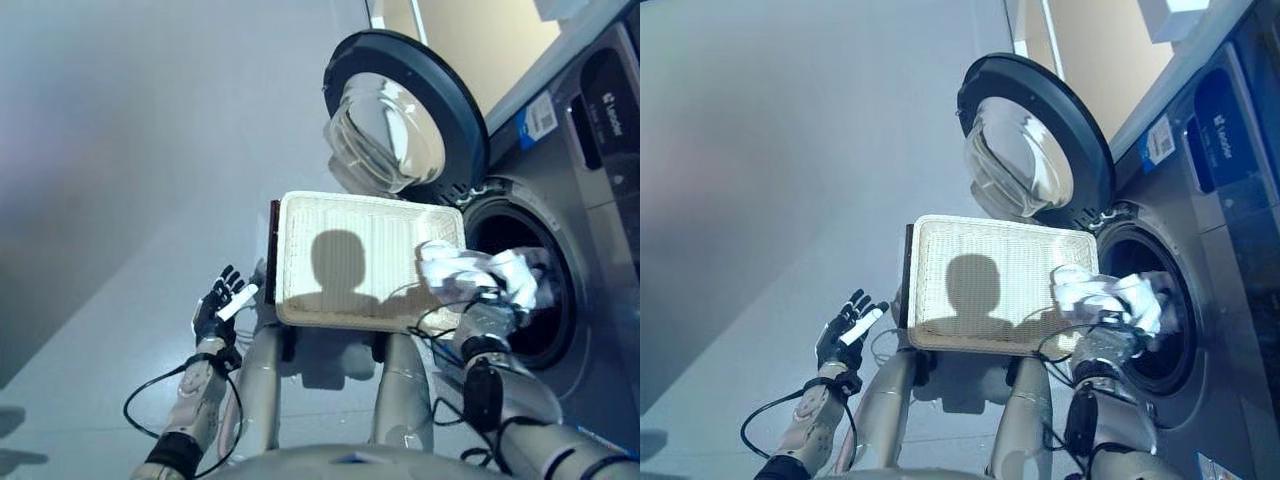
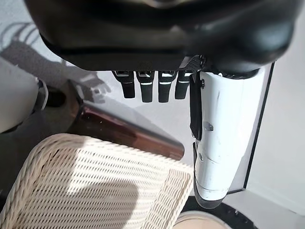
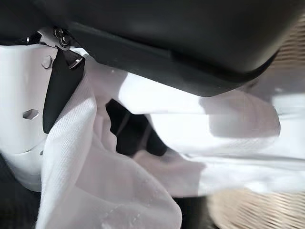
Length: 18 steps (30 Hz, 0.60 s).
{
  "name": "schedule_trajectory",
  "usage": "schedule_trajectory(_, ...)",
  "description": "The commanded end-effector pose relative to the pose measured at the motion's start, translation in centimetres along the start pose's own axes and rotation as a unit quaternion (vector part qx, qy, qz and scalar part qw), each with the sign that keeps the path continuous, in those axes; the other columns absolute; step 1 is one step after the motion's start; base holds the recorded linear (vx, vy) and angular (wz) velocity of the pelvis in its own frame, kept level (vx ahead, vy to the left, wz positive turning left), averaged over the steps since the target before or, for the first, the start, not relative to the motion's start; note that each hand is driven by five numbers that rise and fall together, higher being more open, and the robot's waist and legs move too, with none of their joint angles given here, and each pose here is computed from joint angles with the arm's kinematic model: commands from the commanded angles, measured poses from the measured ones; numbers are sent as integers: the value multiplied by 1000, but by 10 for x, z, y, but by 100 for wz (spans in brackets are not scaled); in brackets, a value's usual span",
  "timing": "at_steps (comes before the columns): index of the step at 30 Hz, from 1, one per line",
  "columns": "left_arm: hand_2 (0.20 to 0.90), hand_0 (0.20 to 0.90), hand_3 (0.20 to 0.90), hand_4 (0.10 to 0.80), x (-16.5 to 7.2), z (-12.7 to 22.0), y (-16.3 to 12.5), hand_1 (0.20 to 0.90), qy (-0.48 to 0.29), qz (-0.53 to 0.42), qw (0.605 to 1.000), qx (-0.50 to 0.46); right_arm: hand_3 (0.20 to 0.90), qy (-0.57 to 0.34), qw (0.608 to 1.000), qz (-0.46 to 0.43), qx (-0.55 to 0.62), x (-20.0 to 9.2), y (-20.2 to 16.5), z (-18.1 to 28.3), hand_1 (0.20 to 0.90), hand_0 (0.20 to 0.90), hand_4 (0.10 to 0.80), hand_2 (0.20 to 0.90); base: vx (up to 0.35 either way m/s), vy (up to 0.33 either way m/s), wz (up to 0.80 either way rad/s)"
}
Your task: Pick up the clothes and place them into the washing machine
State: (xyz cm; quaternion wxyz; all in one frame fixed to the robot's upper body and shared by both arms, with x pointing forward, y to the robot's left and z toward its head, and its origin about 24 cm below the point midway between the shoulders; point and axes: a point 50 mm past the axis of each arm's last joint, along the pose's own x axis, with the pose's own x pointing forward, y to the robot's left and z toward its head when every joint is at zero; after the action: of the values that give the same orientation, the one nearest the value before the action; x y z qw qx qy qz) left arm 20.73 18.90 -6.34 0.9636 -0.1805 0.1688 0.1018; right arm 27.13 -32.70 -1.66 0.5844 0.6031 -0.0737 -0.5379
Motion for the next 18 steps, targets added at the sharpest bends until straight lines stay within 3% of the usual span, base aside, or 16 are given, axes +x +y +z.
schedule_trajectory(1, 900, 900, 900, 800, -2, 24, -2, 900, -65, -29, 997, 13, 200, -165, 985, 42, 30, 15, 58, 97, 200, 200, 300, 200, -43, -1, 4)
schedule_trajectory(9, 900, 900, 900, 800, -7, 29, -4, 900, -73, -43, 996, 13, 200, -258, 963, 39, 64, 9, 92, 169, 200, 200, 300, 200, -21, -5, 2)
schedule_trajectory(18, 900, 900, 900, 800, -7, 33, -6, 900, -85, -36, 996, -2, 200, -284, 955, 75, 52, 2, 103, 173, 200, 200, 300, 200, -2, -7, 4)
